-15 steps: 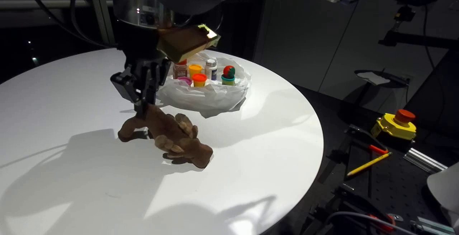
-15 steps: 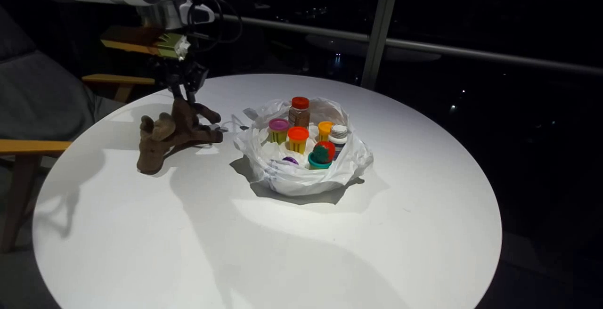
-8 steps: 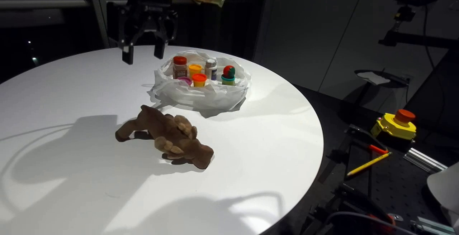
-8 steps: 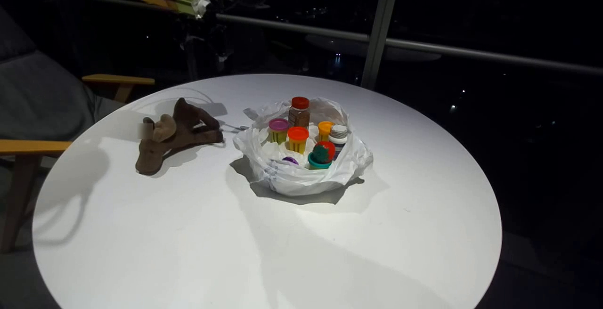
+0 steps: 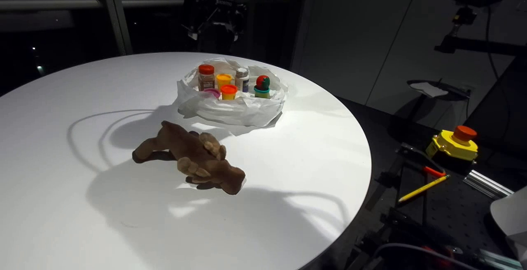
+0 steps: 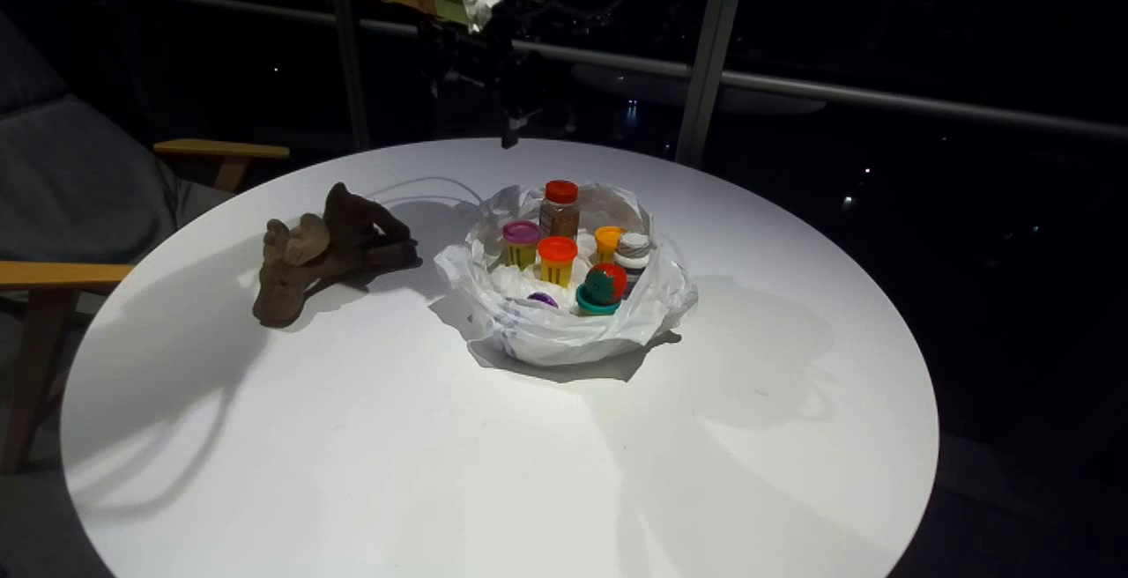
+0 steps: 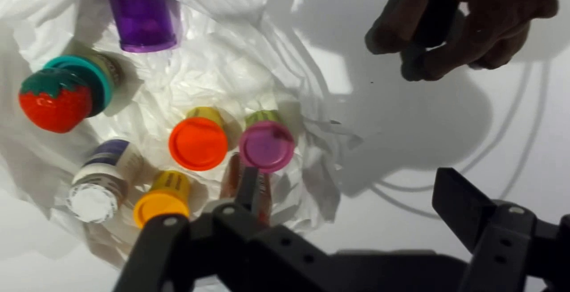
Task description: Remove all the objects from the plastic bag and put them on the table
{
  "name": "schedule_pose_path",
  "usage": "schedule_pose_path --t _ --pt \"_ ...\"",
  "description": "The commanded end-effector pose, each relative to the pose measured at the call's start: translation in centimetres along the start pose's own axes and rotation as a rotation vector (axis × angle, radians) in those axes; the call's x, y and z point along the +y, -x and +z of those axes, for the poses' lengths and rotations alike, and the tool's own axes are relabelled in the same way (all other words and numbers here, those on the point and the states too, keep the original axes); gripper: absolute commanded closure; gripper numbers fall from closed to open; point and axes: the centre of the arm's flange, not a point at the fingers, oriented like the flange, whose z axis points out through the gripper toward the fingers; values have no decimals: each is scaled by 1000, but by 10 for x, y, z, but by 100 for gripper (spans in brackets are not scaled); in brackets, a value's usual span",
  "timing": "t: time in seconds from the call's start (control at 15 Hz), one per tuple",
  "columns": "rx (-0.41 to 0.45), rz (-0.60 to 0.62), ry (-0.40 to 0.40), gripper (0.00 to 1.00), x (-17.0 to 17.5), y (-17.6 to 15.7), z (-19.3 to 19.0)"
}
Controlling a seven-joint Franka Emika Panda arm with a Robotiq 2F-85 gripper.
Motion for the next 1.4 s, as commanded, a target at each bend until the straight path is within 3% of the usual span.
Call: schedule_pose_path --t 0.0,1.07,1.13,1.2,1.33 --pt "-26 36 18 0 22 -21 22" --pt "47 48 93 0 34 -99 92" --pt "51 50 94 25 35 -101 94" --pt "56 52 98 28 36 -103 95" --pt "76 62 111 42 38 -106 92"
